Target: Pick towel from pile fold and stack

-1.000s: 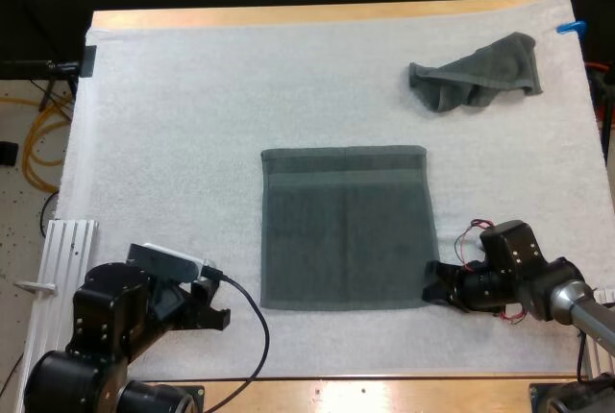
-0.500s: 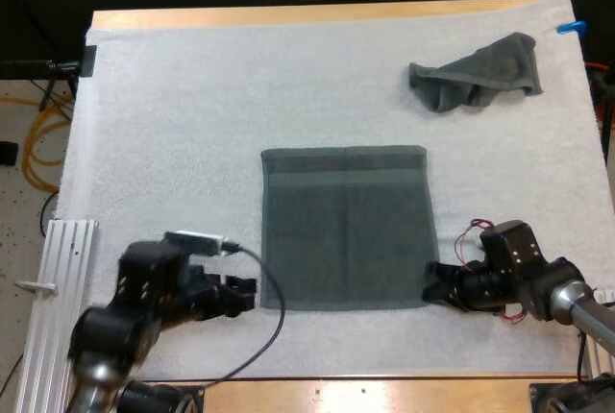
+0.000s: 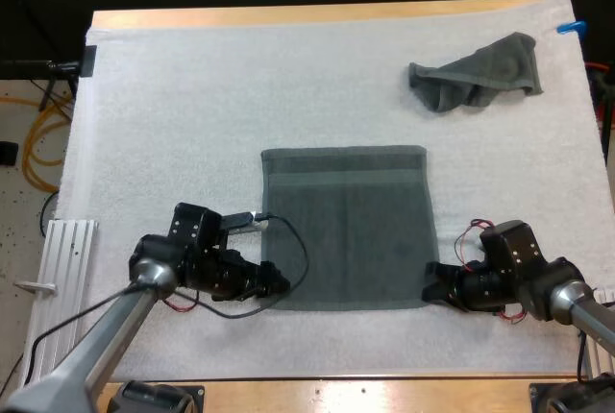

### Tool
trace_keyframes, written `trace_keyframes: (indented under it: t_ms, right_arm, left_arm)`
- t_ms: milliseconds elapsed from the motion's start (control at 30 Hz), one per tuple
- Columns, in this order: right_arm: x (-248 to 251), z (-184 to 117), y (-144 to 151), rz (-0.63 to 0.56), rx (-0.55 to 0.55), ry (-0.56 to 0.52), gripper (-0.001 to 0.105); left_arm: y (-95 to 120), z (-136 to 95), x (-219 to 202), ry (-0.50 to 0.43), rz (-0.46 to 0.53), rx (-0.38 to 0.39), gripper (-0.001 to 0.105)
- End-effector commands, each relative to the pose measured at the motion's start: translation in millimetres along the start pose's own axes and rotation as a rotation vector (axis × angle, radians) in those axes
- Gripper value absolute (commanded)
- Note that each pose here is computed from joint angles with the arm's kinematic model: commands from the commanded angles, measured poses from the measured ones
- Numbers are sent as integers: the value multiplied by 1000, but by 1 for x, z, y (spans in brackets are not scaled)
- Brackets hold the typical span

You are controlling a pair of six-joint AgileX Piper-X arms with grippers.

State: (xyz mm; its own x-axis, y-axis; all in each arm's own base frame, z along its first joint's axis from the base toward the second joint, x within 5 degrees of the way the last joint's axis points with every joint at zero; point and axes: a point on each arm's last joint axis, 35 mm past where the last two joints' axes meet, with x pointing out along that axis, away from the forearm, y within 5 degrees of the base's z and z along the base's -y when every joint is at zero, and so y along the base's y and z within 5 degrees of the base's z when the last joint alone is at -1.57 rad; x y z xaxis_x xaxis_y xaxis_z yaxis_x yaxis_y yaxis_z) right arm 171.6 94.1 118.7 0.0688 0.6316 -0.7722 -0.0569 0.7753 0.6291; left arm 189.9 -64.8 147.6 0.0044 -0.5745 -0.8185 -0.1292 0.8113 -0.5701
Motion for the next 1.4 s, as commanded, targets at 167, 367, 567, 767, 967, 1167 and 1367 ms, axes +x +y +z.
trace_keyframes:
  t_ms: [167, 367, 567, 767, 967, 1167, 1367]
  right_arm:
    - [0, -1, 0, 6, -6, 14, 0]
    - [0, -1, 0, 11, -6, 16, 0]
    - [-1, 0, 1, 15, -20, 8, 0]
    - [-15, -3, 13, 41, -52, -25, 0]
    - [-41, -23, 39, 2, -120, -32, 0]
    - [-57, -39, 56, -25, -131, -79, 0]
    - [-54, -25, 62, -22, -96, -217, 0]
  left_arm:
    - [4, 4, 13, 90, -90, -24, 69]
    - [7, 4, 19, 126, -105, -47, 60]
    - [9, 4, 21, 130, -91, -54, 23]
    - [7, -5, 13, 172, -93, -39, 0]
    - [-2, -34, -18, 191, -55, 8, 0]
    - [-12, -45, -38, 105, -86, 68, 0]
    - [-17, -22, -31, -12, -132, 61, 0]
